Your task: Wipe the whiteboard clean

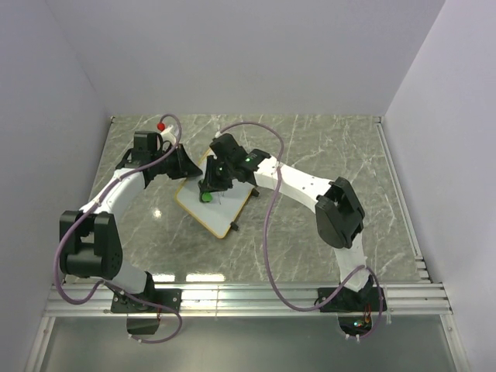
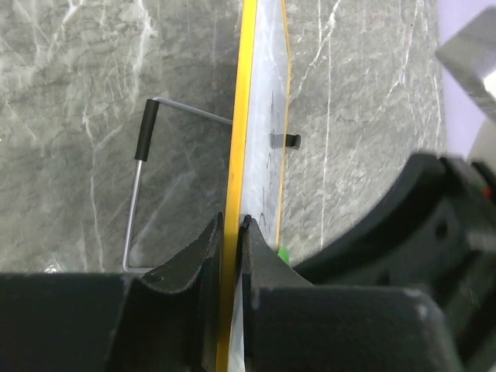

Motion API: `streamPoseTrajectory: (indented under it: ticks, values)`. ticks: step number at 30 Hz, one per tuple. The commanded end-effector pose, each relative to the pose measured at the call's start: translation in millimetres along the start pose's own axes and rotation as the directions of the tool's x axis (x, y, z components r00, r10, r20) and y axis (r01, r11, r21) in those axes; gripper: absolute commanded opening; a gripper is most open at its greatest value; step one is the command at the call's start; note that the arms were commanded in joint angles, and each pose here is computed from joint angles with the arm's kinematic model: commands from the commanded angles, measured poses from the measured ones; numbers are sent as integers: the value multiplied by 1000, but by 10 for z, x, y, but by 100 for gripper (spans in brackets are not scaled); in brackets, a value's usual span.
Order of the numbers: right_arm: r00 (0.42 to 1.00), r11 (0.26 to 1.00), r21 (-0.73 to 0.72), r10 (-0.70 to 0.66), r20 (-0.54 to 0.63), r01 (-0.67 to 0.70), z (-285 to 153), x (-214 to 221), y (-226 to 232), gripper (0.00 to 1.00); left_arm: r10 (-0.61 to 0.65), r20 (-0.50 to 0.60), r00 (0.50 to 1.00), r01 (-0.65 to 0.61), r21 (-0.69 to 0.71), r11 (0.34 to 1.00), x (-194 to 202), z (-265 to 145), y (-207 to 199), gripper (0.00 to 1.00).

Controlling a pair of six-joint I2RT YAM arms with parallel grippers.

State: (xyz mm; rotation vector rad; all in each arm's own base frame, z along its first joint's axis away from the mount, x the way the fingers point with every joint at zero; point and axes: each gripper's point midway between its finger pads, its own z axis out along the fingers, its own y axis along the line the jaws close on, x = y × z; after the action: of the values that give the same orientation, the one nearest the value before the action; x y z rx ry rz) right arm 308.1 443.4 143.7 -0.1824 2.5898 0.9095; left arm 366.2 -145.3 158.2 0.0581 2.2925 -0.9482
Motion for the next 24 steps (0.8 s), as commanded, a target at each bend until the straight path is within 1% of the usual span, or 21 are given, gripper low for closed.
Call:
streamPoseTrajectory:
  ticks: [1,2,3,5,6,8,9,12,14,15,16,18,22,24]
  values:
    - [994,982,173,63,90,-78,160,-127,-615,0,-8,-36,999,5,-104,995,198,-129,124,0]
    - [992,979,184,73,103,-91,179,-148,-720,0,-8,-31,999,5,-106,994,197,-134,125,0]
    - [993,970,220,84,88,-102,235,-33,-906,0,-13,-34,999,9,-107,994,219,-137,129,0]
    - [991,964,238,100,90,-119,289,26,-1063,0,-7,-31,999,4,-108,994,222,-147,122,0]
    - [992,955,272,104,70,-119,324,174,-1228,0,-7,-25,1000,5,-115,993,215,-153,131,0]
    - [990,953,273,117,73,-133,351,267,-1314,0,-5,-23,1000,2,-112,994,221,-156,116,0]
    - [990,943,301,132,48,-141,367,441,-1461,0,-6,-23,1000,3,-119,993,231,-150,131,0]
    - [984,938,297,169,49,-176,353,581,-1512,0,-2,-18,1000,-1,-124,992,230,-143,126,0]
    - [982,943,276,177,60,-187,326,555,-1418,0,5,-17,1000,-7,-122,993,227,-139,106,0]
    - [982,949,256,172,74,-186,306,470,-1314,0,4,-17,1000,-6,-126,992,233,-136,111,0]
    - [985,953,248,159,69,-172,287,475,-1210,0,8,-11,1000,-9,-127,992,219,-141,103,0]
    - [986,970,189,136,100,-153,200,320,-882,0,9,-8,1000,-10,-133,991,218,-145,107,0]
    - [987,993,65,90,134,-99,45,253,-219,0,12,4,1000,-12,-139,990,209,-167,98,0]
    - [985,996,23,77,156,-82,-3,154,12,0,13,6,1000,-12,-140,990,211,-180,92,0]
